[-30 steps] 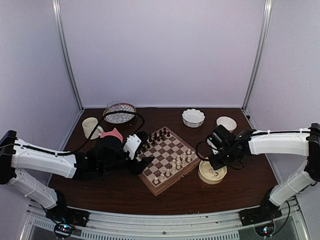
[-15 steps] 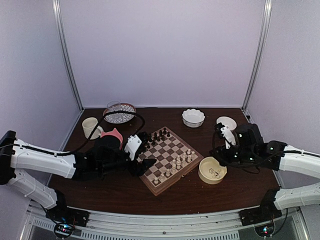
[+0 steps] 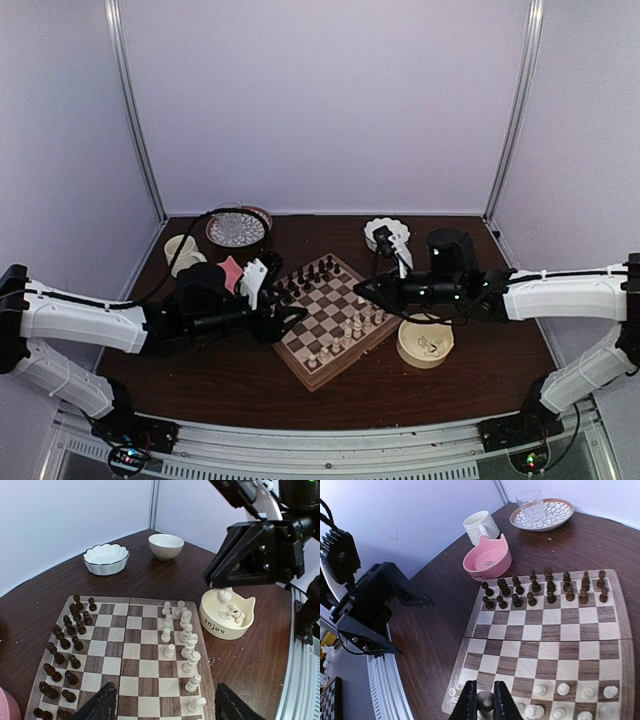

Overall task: Set up the chess pieces on the board
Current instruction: Pass from the right arm to the left

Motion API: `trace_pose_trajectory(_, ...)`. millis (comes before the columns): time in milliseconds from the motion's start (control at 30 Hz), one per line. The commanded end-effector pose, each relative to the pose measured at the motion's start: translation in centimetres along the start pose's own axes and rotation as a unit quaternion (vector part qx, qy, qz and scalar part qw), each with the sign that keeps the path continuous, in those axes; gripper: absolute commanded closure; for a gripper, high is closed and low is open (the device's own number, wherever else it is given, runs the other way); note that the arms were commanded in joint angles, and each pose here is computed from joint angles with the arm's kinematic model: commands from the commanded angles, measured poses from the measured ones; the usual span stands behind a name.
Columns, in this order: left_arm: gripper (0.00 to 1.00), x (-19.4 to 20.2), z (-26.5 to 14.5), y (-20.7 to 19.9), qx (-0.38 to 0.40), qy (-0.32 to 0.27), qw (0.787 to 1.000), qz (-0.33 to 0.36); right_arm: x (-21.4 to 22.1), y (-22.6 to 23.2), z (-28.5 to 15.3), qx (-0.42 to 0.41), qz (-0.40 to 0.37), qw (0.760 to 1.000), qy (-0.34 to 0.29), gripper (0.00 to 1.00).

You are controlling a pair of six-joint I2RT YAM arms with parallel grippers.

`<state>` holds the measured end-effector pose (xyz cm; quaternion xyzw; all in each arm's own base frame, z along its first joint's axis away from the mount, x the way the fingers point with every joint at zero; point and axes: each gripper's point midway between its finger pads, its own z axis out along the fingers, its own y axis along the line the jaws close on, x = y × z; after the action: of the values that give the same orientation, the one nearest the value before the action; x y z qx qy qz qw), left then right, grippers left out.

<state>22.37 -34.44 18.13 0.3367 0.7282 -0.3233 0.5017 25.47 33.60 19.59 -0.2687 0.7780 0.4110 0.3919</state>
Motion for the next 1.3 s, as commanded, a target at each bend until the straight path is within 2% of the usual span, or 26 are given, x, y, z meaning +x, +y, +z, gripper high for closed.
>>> trace_pose_trajectory(0,0.35,-2.1,-0.6,-2.6,0.078,-0.043,0.996,-0.017,-2.2,3.6,2.7,-0.057,-0.034,0.997,-0.028,0.96)
trace_pose_trajectory(133,0.38,-2.0,-0.5,-3.4,0.106,-0.045,0.993,-0.022,-1.6,5.2,4.6,-0.082,-0.045,0.995,-0.027,0.96)
trace_pose_trajectory(467,0.52,-0.7,1.3,-5.0,0.155,-0.014,0.987,-0.033,-0.4,8.6,5.0,-0.123,-0.070,0.989,-0.029,0.94)
trace_pose_trajectory(833,0.62,-1.2,0.9,-6.6,0.206,-0.026,0.977,-0.037,0.5,9.7,5.3,-0.139,-0.082,0.987,-0.021,0.95)
trace_pose_trajectory(1000,0.71,-1.4,0.9,-6.6,0.208,-0.027,0.977,-0.039,0.6,10.4,5.2,-0.153,-0.086,0.984,-0.021,0.95)
trace_pose_trajectory(1267,0.94,-1.0,1.2,-5.8,0.183,-0.020,0.982,-0.040,0.7,10.6,5.0,-0.155,-0.089,0.984,-0.025,0.91)
